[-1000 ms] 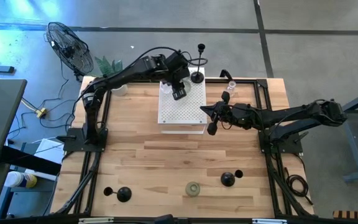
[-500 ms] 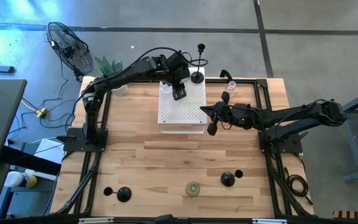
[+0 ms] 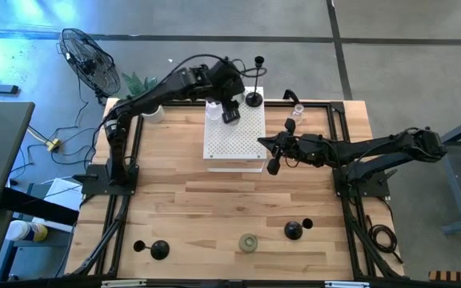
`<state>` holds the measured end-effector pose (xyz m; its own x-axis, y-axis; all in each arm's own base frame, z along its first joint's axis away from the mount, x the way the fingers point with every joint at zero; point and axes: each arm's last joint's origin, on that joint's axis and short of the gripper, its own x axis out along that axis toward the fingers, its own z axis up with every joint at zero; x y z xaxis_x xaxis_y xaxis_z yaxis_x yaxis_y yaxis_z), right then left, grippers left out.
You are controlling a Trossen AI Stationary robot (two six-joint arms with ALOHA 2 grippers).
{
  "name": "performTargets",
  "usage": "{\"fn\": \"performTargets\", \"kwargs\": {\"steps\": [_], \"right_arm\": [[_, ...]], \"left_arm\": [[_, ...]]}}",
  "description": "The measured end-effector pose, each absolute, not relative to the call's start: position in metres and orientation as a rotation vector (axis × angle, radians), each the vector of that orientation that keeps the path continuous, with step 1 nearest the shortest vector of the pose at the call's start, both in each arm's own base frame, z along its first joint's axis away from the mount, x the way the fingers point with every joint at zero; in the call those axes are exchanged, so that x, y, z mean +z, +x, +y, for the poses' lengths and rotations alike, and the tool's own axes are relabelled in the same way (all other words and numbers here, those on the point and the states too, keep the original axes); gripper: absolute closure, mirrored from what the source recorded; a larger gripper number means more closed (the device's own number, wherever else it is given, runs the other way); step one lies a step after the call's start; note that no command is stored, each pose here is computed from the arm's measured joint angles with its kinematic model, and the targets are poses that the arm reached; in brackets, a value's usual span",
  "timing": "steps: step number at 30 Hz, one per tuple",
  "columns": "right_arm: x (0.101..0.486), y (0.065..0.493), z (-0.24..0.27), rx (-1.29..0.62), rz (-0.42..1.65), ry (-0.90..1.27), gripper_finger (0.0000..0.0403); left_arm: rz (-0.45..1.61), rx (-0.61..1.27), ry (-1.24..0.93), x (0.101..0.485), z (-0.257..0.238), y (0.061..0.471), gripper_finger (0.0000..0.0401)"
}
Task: Pick & Place candle stick holders
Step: Put the left green candle holder on the shelf aligned with the green candle holder
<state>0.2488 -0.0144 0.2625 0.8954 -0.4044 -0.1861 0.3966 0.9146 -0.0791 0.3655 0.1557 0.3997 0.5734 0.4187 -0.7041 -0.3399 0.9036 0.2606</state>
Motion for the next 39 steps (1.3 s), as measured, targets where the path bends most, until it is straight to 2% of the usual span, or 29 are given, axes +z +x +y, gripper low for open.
{"fn": "performTargets", "kwargs": {"steps": [4, 8, 11, 13, 17, 21, 27, 39], "right_arm": [[0.262, 0.249, -0.014, -0.415, 0.207, -0.041, 0.0403], [0.26, 0.248, -0.015, -0.422, 0.229, -0.046, 0.0403], [0.259, 0.248, -0.015, -0.421, 0.238, -0.053, 0.0403], [0.259, 0.248, -0.015, -0.42, 0.242, -0.064, 0.0403], [0.259, 0.248, -0.015, -0.418, 0.245, -0.076, 0.0403], [0.259, 0.248, -0.015, -0.415, 0.248, -0.092, 0.0403], [0.259, 0.248, -0.014, -0.413, 0.25, -0.1, 0.0403], [0.259, 0.248, -0.014, -0.413, 0.253, -0.1, 0.0403]], "left_arm": [[0.826, 0.412, 0.163, 0.424, 0.132, 0.355, 0.0234], [0.882, 0.33, 0.188, 0.433, 0.098, 0.341, 0.0302], [0.948, 0.269, 0.195, 0.415, 0.078, 0.345, 0.0372], [1.005, 0.242, 0.19, 0.391, 0.069, 0.352, 0.0392], [1.067, 0.356, 0.213, 0.339, 0.07, 0.36, 0.0383], [1.07, 0.498, 0.19, 0.311, 0.084, 0.357, 0.0398], [1.013, 0.597, 0.136, 0.309, 0.105, 0.356, 0.04], [0.932, 0.596, 0.119, 0.313, 0.123, 0.359, 0.04]]}}
